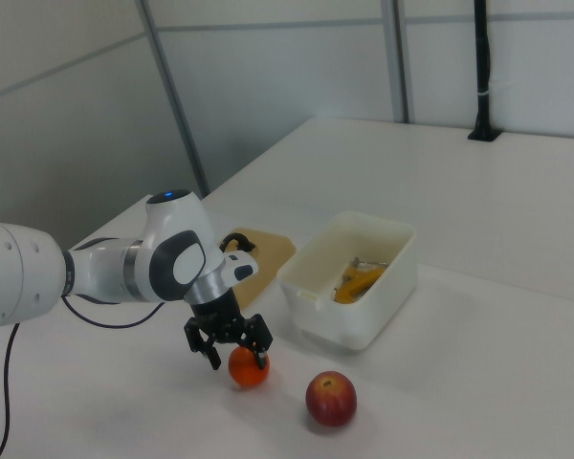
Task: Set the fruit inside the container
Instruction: 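Close the gripper around the orange and lift it, then carry the orange over the white container and release it inside, then move the gripper to the red apple and grasp it, then lift the apple, carry it over the container and release it inside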
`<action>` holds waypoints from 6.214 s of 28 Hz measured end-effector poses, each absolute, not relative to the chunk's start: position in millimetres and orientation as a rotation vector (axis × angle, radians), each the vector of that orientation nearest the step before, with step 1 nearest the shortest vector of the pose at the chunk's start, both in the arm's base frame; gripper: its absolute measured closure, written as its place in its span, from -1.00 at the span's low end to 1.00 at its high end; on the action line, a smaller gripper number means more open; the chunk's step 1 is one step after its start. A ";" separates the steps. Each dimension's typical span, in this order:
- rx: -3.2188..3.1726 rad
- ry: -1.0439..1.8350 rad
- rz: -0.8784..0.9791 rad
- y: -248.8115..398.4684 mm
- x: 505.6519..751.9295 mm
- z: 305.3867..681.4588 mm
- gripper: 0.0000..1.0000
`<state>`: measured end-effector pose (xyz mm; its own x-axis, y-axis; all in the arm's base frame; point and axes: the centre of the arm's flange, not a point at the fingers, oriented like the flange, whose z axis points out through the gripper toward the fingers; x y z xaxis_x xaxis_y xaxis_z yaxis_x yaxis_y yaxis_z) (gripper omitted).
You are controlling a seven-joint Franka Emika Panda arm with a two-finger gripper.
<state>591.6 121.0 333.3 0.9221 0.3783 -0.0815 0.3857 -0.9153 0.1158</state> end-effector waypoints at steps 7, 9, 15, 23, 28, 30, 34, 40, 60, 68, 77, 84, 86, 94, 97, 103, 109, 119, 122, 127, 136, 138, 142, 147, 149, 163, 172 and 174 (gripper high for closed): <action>2.924 0.584 -0.036 122.5 599.7 317.6 -1.00; 2.917 0.578 -0.028 123.1 603.2 313.7 -0.99; 2.906 0.575 -0.012 124.4 612.3 311.9 -0.61; 2.908 0.568 -0.001 124.9 614.6 314.7 -0.61; 2.915 0.544 0.069 126.6 626.1 341.6 -0.61; 2.924 0.522 0.082 126.7 631.3 358.1 -0.61; 2.959 0.454 0.112 124.4 644.5 407.2 -0.61; 3.024 0.327 0.247 100.4 664.0 470.6 -0.61; 3.016 0.205 0.537 46.7 722.7 429.2 -0.61; 3.008 0.183 0.545 40.3 723.1 451.5 -0.99; 3.020 0.173 0.233 29.7 687.6 488.6 -1.00; 3.013 0.272 -0.062 20.0 666.6 472.5 -1.00; 3.012 0.282 -0.117 12.4 662.8 464.9 -1.00; 2.969 0.283 -0.261 -13.5 651.3 422.8 -1.00; 2.940 0.289 -0.316 -21.1 645.9 405.5 -1.00; 2.919 0.338 -0.396 -33.1 637.4 382.7 -1.00; 2.888 0.361 -0.442 -38.0 635.3 366.9 -1.00; 2.864 0.386 -0.467 -39.2 640.1 338.4 -1.00; 2.863 0.391 -0.460 -39.1 641.8 334.2 -1.00; 2.849 0.402 -0.454 -40.0 643.6 329.1 -1.00; 2.822 0.415 -0.461 -42.0 644.6 324.5 -0.75; 2.822 0.416 -0.461 -42.1 644.7 324.5 -0.75; 2.822 0.415 -0.459 -42.1 645.0 325.1 -0.75; 2.845 0.400 -0.413 -40.8 649.9 340.6 -0.75; 2.880 0.379 -0.359 -38.5 654.1 359.9 -0.75; 3.030 0.200 0.094 -17.2 679.2 480.6 -0.74; 3.036 0.073 0.409 6.4 702.1 489.4 -0.74; 3.038 0.081 0.415 13.7 704.3 484.7 -0.74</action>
<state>704.3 13.7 484.7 0.9620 0.0622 0.2660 0.0421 -0.9959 0.0806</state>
